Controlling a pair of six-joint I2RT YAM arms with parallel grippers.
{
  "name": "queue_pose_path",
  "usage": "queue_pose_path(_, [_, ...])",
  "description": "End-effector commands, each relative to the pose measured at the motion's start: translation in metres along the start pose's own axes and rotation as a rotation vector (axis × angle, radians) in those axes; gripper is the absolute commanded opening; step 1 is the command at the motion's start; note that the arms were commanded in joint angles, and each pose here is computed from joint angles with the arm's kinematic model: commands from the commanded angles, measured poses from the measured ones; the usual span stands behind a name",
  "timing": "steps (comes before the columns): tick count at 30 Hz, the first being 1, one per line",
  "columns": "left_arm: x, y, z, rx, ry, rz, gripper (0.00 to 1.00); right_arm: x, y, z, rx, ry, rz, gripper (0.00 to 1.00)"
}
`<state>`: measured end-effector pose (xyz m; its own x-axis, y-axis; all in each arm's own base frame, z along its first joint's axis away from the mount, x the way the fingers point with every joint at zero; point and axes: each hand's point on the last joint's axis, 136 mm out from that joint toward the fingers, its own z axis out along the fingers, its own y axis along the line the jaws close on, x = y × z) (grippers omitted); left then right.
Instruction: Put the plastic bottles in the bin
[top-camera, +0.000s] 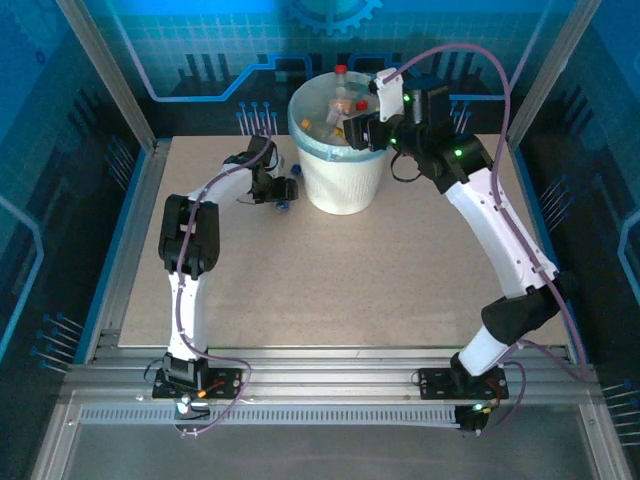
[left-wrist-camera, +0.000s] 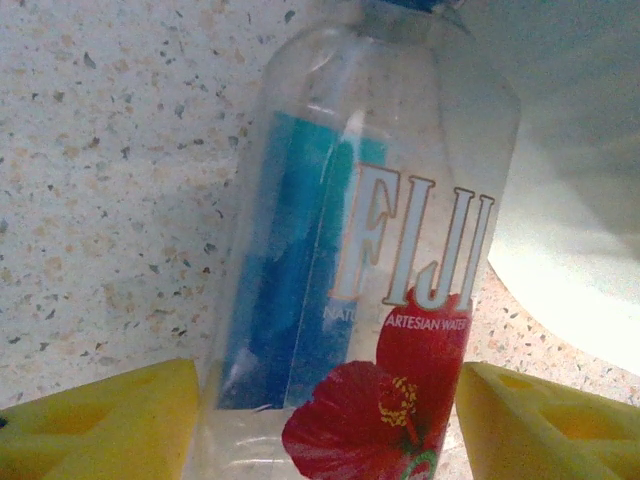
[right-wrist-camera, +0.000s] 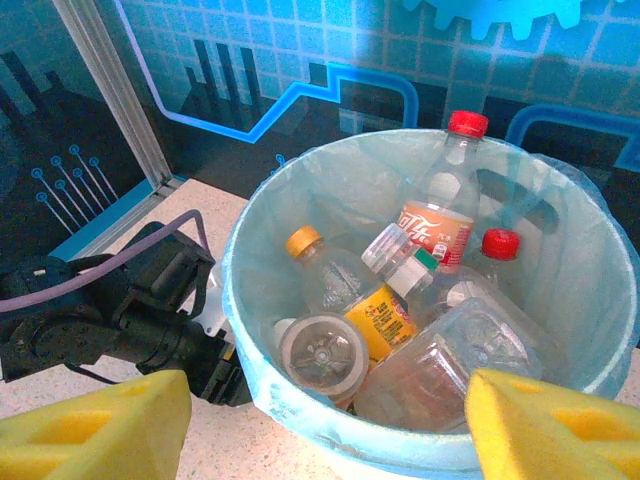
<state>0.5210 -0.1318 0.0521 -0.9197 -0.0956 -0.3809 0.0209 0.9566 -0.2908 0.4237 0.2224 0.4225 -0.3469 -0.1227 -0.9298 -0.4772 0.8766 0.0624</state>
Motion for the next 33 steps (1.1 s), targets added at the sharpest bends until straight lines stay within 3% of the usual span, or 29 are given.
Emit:
queue_pose_path(1, [0.009,0.011,0.011,-0.022,0.067,-0.009,0.69,-0.007,0.000,-0.011,0.003,-0.022,0.012,0.74])
queue_pose_path(12, [0.018,0.016,0.018,-0.048,0.127,0.013,0.60,-0.008,0.002,-0.013,-0.004,-0.010,0.017,0.73])
queue_pose_path(17, [0.018,0.018,0.016,-0.063,0.129,0.021,0.73,-0.008,0.002,-0.014,-0.005,-0.009,0.023,0.73])
queue_pose_path(25, [0.023,0.012,0.020,-0.023,0.149,0.015,0.75,-0.005,0.003,-0.012,-0.013,-0.001,0.028,0.73])
queue_pose_path(33, [0.017,0.014,0.011,-0.048,0.127,0.029,0.61,-0.003,0.005,-0.010,-0.021,0.015,0.036,0.73])
